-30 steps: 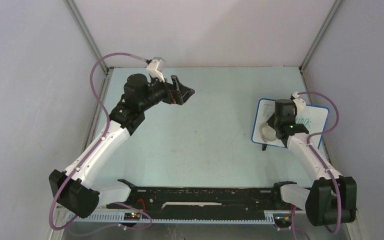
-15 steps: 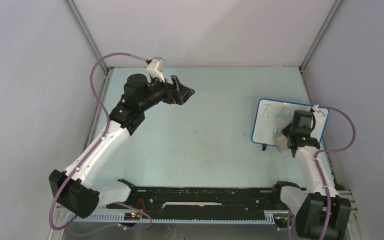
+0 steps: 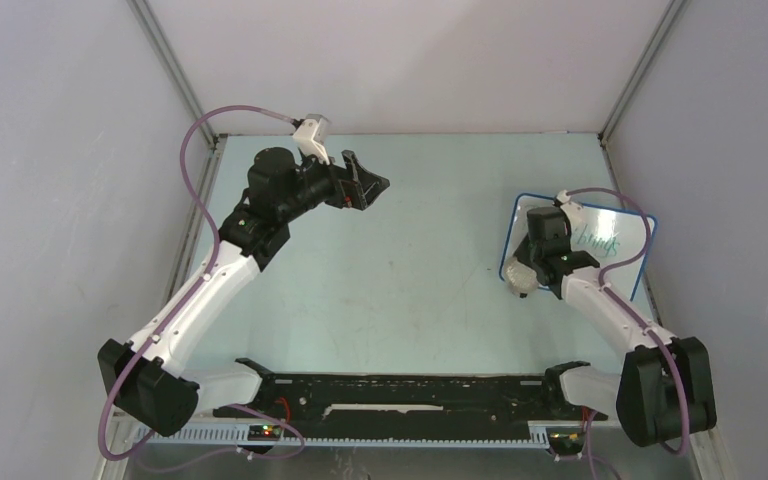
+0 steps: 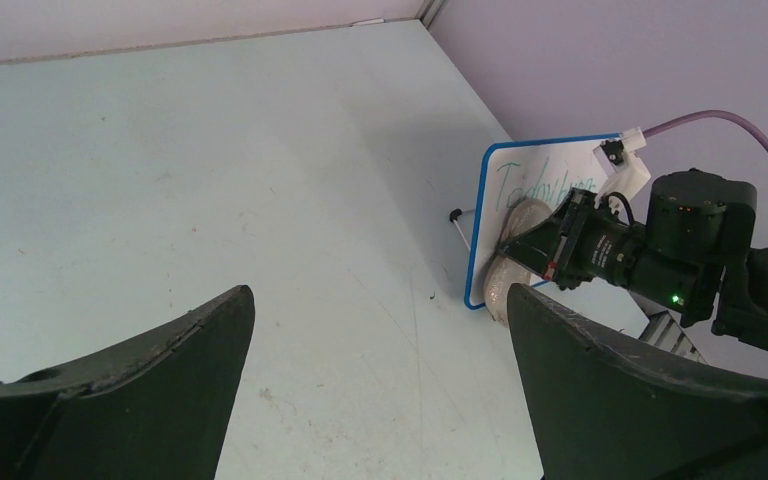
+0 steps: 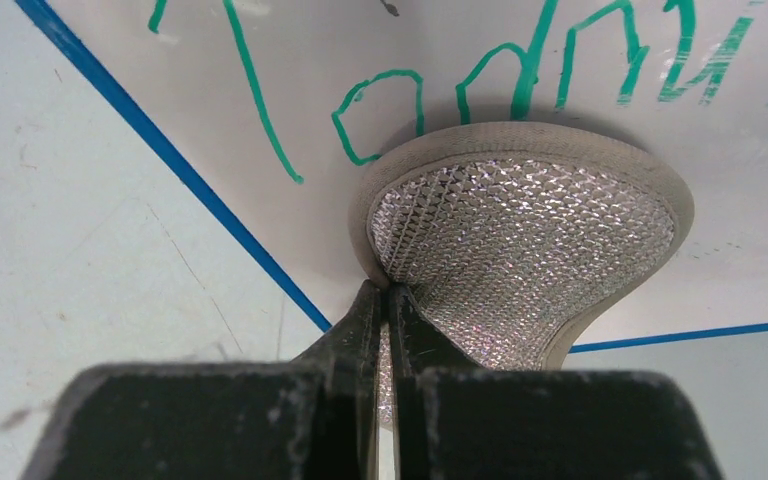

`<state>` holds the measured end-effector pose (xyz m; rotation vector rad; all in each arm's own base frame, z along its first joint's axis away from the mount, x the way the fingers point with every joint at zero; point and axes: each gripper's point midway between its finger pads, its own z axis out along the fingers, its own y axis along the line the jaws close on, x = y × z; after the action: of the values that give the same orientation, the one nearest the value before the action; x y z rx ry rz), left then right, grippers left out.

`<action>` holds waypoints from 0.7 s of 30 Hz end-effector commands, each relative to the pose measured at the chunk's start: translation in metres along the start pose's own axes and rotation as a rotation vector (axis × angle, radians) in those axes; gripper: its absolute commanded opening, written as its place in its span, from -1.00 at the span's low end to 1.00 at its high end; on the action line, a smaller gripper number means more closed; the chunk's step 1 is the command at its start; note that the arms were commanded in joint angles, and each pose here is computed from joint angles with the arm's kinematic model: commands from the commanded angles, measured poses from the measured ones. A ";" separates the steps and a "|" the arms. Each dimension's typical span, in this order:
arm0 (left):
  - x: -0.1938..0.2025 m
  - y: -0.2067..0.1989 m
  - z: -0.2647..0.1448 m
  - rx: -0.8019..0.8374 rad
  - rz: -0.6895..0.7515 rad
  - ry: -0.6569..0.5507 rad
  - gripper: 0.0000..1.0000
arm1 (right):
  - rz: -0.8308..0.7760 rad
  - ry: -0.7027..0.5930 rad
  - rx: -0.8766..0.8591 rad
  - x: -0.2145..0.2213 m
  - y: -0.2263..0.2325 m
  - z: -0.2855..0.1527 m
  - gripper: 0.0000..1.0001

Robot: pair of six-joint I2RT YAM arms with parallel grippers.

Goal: Erase the whiteboard

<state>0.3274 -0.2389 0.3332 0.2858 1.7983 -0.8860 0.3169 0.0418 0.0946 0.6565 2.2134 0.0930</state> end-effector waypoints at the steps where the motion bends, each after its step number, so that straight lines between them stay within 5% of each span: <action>1: 0.003 -0.002 0.000 0.016 0.010 -0.007 0.97 | 0.063 -0.089 0.028 -0.031 -0.002 -0.003 -1.00; 12: 0.002 -0.005 -0.001 0.029 0.003 -0.009 0.97 | 0.212 -0.101 0.193 -0.029 -0.104 -0.007 -1.00; 21: 0.004 -0.003 0.001 0.021 0.003 -0.004 0.97 | 0.101 -0.109 0.073 -0.033 -0.041 -0.004 -1.00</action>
<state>0.3272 -0.2390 0.3332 0.2861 1.7984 -0.8869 0.2856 -0.0457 0.0829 0.9291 2.1181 -0.0505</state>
